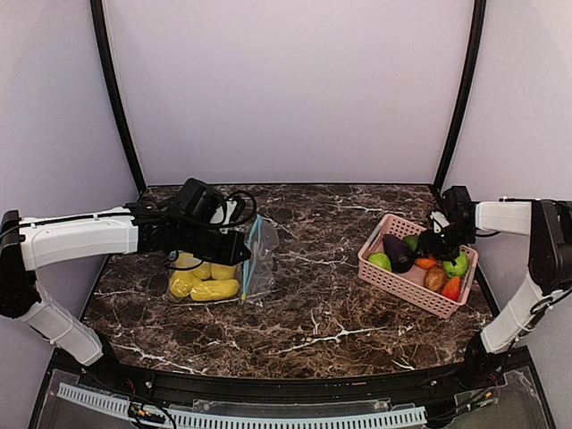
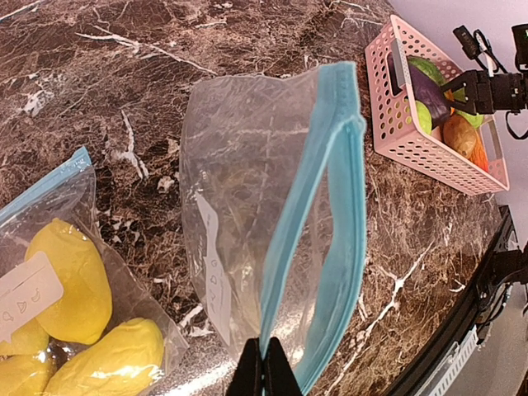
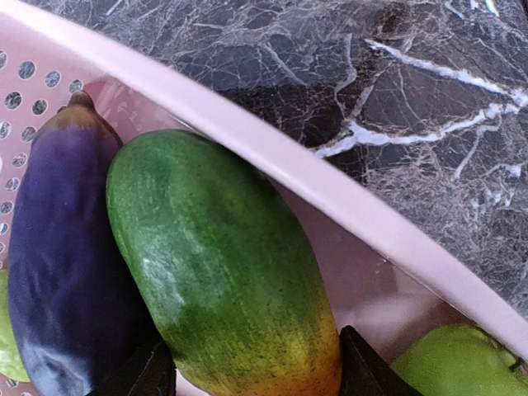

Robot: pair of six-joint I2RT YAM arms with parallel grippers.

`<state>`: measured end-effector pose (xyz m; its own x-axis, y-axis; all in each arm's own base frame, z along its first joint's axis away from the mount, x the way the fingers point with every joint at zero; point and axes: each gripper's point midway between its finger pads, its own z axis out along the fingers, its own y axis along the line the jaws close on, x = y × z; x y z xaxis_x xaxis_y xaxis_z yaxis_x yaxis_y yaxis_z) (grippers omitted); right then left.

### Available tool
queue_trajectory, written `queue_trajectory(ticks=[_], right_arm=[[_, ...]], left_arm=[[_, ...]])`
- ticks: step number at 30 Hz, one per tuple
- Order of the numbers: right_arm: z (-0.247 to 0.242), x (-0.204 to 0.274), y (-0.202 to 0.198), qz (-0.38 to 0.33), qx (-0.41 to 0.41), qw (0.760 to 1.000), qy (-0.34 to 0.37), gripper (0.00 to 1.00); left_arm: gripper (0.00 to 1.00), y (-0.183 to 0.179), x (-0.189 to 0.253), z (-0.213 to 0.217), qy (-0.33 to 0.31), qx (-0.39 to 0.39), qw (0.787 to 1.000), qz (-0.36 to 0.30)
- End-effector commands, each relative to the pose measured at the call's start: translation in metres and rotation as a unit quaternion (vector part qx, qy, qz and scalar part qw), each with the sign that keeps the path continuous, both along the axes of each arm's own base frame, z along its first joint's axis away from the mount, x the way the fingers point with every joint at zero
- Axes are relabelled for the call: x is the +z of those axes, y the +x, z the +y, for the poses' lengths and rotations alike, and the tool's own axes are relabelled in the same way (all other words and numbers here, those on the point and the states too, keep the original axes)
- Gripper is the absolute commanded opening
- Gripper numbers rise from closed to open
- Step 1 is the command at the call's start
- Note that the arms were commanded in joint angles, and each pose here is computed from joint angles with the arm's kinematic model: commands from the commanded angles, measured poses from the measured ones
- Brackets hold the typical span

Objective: Place the food in the zip-top bag and seal the zipper
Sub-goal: Pick up the fake fruit from the bin, then place the fake fruit in the bin.

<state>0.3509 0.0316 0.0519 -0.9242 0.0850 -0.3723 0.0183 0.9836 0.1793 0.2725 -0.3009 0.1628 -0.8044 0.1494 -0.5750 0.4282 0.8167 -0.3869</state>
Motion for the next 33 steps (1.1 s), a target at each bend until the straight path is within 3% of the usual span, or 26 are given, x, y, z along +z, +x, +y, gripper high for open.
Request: queue_trajectory(ticks=[1, 10, 18, 23, 29, 33], right_arm=[[-0.005, 0.024, -0.004, -0.023, -0.010, 1.000, -0.015, 0.46], [0.006, 0.091, -0.007, -0.079, -0.007, 0.997, -0.001, 0.45], [0.108, 0.149, -0.027, -0.110, 0.087, 0.983, 0.117, 0.44], [0.173, 0.155, -0.054, -0.091, 0.154, 0.967, 0.181, 0.43], [0.126, 0.109, -0.052, -0.068, 0.057, 0.994, 0.066, 0.44], [0.113, 0.088, -0.055, -0.052, 0.025, 0.998, 0.039, 0.45]], left_arm=[[0.01, 0.001, 0.000, 0.002, -0.006, 0.004, 1.000, 0.002], [0.01, -0.001, 0.002, -0.002, -0.025, 0.001, 1.000, 0.003], [0.01, 0.004, -0.003, -0.012, -0.039, 0.000, 0.999, 0.008], [0.01, 0.011, -0.005, -0.016, -0.038, 0.001, 0.999, -0.002], [0.01, 0.016, -0.004, -0.006, -0.001, 0.026, 0.999, -0.028], [0.01, 0.016, 0.004, -0.003, -0.005, 0.040, 0.998, -0.045]])
